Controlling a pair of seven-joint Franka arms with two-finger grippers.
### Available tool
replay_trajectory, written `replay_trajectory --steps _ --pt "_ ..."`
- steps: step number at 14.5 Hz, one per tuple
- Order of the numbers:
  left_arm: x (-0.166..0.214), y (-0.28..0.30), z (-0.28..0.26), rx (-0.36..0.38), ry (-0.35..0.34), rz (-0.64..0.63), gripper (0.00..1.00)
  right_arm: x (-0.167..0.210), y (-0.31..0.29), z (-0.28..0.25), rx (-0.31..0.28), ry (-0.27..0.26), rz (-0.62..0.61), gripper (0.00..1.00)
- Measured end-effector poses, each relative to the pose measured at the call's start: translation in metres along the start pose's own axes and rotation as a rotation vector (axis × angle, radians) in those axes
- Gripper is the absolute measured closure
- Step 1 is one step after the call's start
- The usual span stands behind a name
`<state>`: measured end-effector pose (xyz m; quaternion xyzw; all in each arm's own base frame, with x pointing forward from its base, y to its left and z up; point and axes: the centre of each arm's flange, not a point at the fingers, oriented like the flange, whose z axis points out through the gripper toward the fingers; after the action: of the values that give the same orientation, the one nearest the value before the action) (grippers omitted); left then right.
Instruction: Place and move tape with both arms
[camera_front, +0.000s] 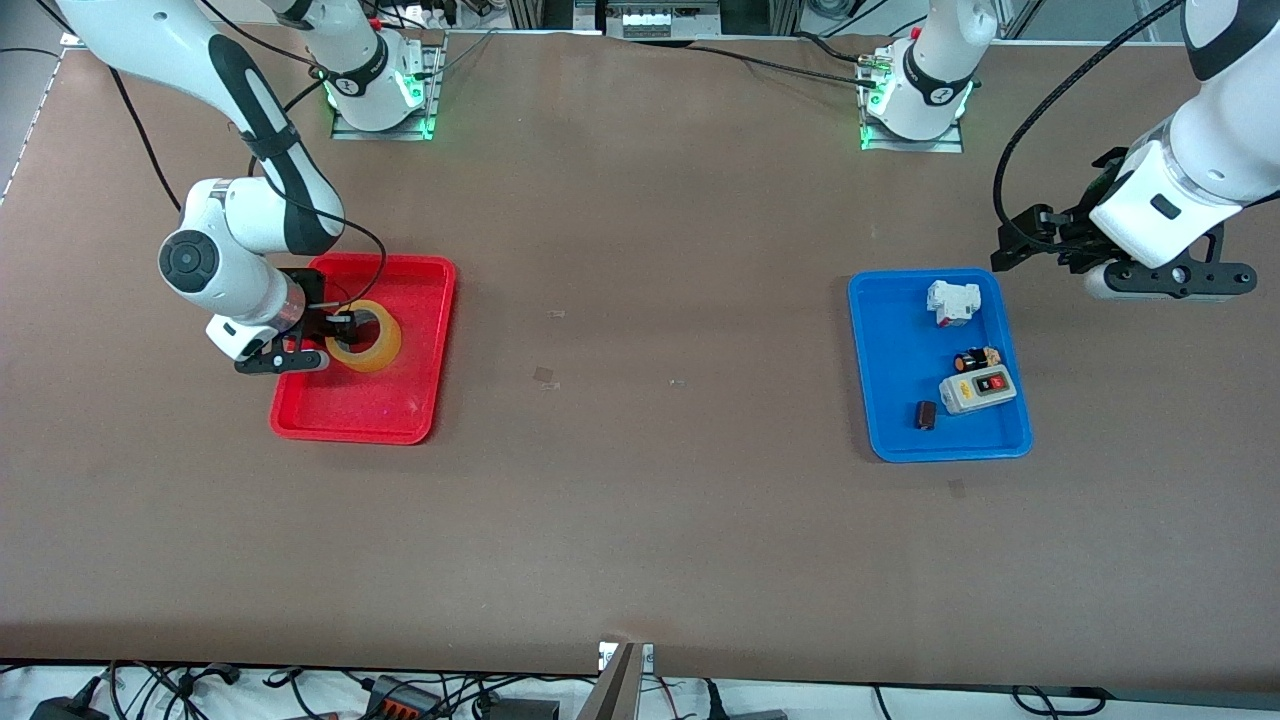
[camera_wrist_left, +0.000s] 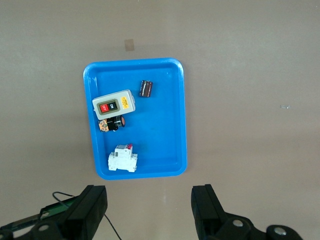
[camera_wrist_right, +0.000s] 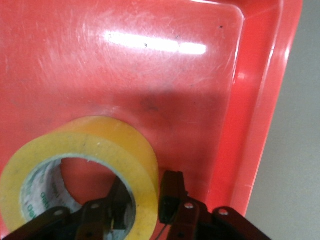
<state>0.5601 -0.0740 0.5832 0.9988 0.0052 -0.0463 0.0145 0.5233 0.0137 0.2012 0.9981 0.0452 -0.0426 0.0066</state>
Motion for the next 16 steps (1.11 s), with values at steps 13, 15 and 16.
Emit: replay_trajectory --steps 13,15,16 --pt "0.001 -0.003 -0.001 0.023 0.011 -0.001 0.0 0.032 0.009 -0.244 -0.011 0.06 0.054 0.01" --pt "0.0 -0.004 -0.001 0.049 0.011 0.006 0.0 0.037 0.011 -0.296 -0.012 0.081 0.058 0.01" --pt "0.0 -0.003 0.0 0.054 0.007 0.012 0.0 0.037 0.012 -0.321 -0.012 0.084 0.06 0.02"
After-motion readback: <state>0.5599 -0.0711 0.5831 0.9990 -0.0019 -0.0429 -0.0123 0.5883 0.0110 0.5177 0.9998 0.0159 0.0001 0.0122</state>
